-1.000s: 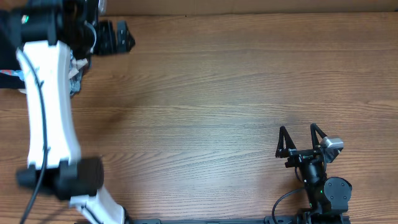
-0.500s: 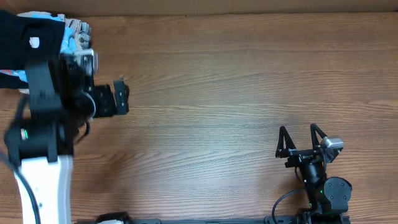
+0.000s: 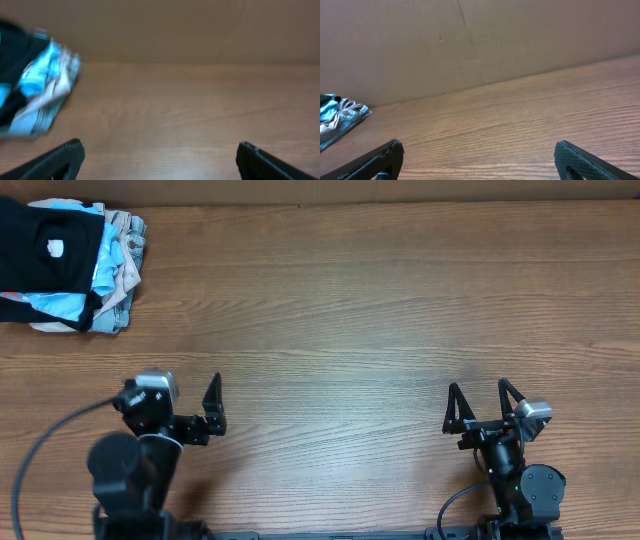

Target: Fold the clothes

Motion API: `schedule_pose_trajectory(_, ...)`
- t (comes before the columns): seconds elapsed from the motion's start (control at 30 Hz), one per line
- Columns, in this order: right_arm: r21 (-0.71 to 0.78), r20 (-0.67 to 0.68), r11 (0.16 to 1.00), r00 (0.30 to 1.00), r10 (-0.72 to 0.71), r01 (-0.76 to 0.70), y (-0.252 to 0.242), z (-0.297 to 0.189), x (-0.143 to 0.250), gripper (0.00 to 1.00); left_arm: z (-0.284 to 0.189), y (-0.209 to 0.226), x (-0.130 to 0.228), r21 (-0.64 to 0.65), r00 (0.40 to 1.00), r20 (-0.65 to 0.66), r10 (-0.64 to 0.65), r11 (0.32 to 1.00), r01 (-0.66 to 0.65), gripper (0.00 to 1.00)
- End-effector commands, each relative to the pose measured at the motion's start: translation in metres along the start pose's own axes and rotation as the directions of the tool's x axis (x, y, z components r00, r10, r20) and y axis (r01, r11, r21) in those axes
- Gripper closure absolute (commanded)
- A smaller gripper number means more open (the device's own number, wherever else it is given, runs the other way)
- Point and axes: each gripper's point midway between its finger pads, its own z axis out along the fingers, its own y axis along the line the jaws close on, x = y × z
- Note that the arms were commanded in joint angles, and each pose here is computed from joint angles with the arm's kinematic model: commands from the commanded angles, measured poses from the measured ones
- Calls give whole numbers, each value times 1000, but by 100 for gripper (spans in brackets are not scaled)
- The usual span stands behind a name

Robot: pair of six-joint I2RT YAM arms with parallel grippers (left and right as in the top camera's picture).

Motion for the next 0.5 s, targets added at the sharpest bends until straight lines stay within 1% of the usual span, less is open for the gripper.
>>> schedule_pose_trajectory(0.0,-7,4,1000,1000,5,-5,1,0,2,0,5,-12,22,86,998,65,10,996,-15,0)
schedule_pose_trajectory(0.1,-7,4,1000,1000,5,-5,1,0,2,0,9,-16,31,118,988,152,29,992,-47,0)
schedule_pose_trajectory(0.17,-7,4,1000,1000,5,-5,1,0,2,0,11,-19,37,137,968,248,49,987,-86,0)
schedule_pose_trajectory(0.23,-7,4,1000,1000,5,-5,1,0,2,0,10,-19,39,135,955,292,58,986,-101,0)
schedule_pose_trajectory(0.33,-7,4,1000,1000,5,-5,1,0,2,0,10,-16,47,122,944,322,65,987,-109,0)
schedule_pose_trajectory(0.47,-7,4,1000,1000,5,-5,1,0,2,0,10,-7,55,67,952,298,75,993,-99,0)
